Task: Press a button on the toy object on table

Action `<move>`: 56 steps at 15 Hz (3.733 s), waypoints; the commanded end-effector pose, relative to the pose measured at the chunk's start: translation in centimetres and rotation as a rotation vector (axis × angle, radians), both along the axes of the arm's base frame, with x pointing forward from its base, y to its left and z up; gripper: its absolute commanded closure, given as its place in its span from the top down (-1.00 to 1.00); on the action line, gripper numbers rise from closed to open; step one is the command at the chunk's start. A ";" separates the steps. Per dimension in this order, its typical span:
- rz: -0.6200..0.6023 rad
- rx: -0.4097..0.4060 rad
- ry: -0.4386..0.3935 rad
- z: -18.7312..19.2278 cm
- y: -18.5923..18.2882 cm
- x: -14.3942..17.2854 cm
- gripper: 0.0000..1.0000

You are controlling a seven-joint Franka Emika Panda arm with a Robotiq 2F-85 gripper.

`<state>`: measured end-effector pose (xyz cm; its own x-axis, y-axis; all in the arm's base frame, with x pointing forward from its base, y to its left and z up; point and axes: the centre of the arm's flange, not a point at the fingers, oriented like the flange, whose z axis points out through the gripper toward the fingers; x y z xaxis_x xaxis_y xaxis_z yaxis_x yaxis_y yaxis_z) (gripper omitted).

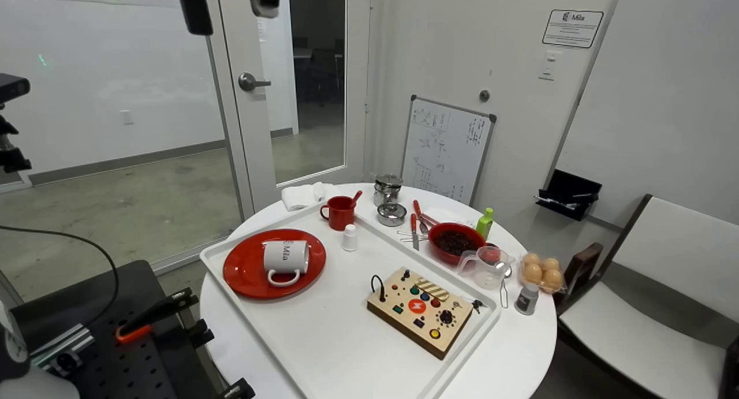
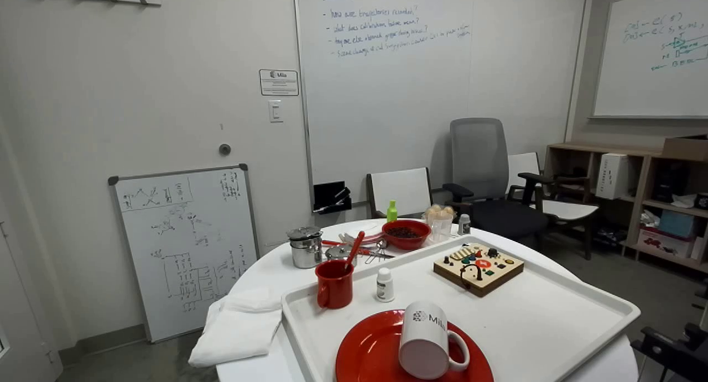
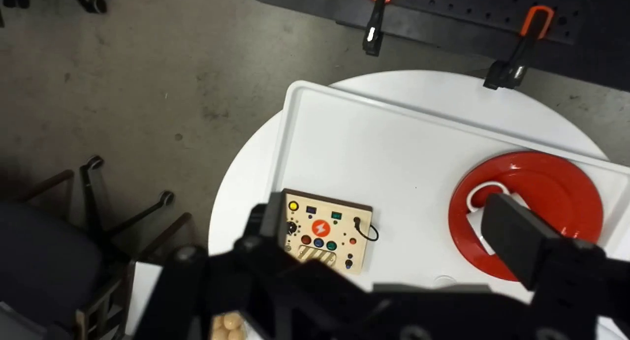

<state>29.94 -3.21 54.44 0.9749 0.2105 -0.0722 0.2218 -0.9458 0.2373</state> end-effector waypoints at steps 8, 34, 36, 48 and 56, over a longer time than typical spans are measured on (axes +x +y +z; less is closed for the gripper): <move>0.010 -0.008 0.120 -8.2 -1.1 9.1 0.62; -0.165 0.014 -0.051 -17.8 -3.8 15.9 -0.84; -0.194 0.022 -0.049 -20.1 -4.4 16.7 -0.85; -0.314 0.048 0.067 -27.9 -5.7 16.4 -0.87; -0.238 0.089 0.106 -30.5 -5.5 18.5 -0.85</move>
